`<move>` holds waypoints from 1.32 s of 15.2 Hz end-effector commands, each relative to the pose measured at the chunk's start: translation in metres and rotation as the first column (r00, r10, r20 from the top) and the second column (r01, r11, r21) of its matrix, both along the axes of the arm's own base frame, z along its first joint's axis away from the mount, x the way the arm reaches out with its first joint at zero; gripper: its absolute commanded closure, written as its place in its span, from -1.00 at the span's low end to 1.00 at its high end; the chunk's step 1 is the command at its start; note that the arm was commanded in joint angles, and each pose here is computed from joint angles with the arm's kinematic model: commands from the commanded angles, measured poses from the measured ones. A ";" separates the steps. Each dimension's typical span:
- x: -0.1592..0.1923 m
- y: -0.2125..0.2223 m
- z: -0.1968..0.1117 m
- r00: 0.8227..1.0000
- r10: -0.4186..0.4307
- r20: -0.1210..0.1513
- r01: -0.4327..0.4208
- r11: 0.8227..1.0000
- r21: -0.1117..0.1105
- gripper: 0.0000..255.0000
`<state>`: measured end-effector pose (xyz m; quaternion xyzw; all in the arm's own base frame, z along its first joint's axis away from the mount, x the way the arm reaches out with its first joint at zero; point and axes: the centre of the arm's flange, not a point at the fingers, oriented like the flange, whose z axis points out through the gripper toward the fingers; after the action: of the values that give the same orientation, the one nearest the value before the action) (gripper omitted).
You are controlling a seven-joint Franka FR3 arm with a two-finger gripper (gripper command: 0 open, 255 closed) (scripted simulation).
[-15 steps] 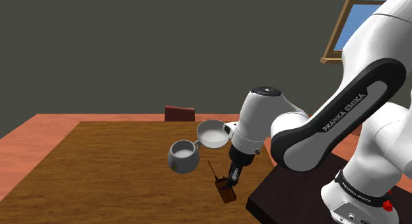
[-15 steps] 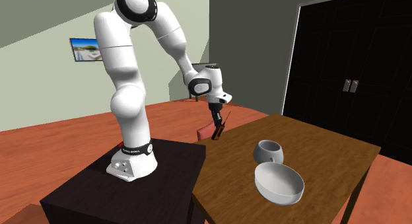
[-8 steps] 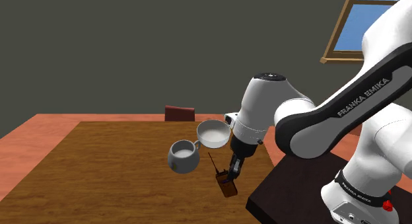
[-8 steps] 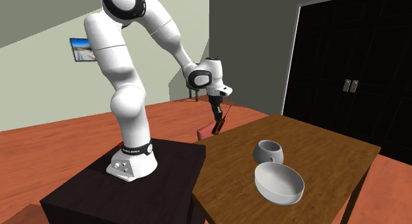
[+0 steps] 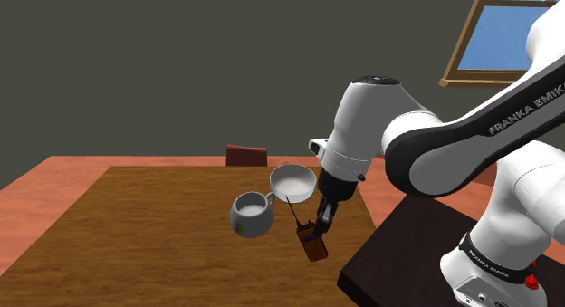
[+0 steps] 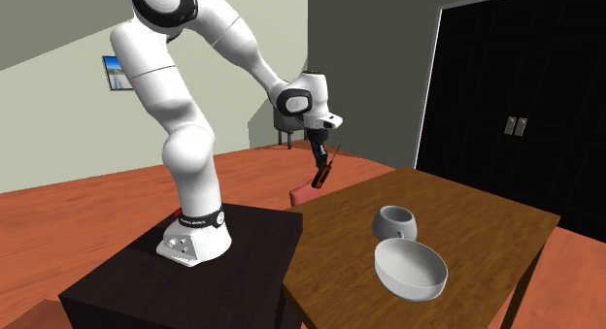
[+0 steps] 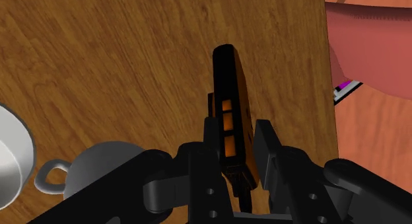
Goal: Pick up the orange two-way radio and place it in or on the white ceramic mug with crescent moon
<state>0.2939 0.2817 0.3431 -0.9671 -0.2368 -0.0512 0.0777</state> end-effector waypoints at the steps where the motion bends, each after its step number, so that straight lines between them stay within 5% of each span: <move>1: -0.001 -0.001 0.009 1.000 0.000 0.000 0.000 1.000 0.000 1.00; 20: 0.247 -0.039 0.016 1.000 0.000 0.000 0.000 1.000 0.000 1.00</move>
<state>0.5233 0.2466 0.3629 -0.9671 -0.2367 -0.0510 0.0778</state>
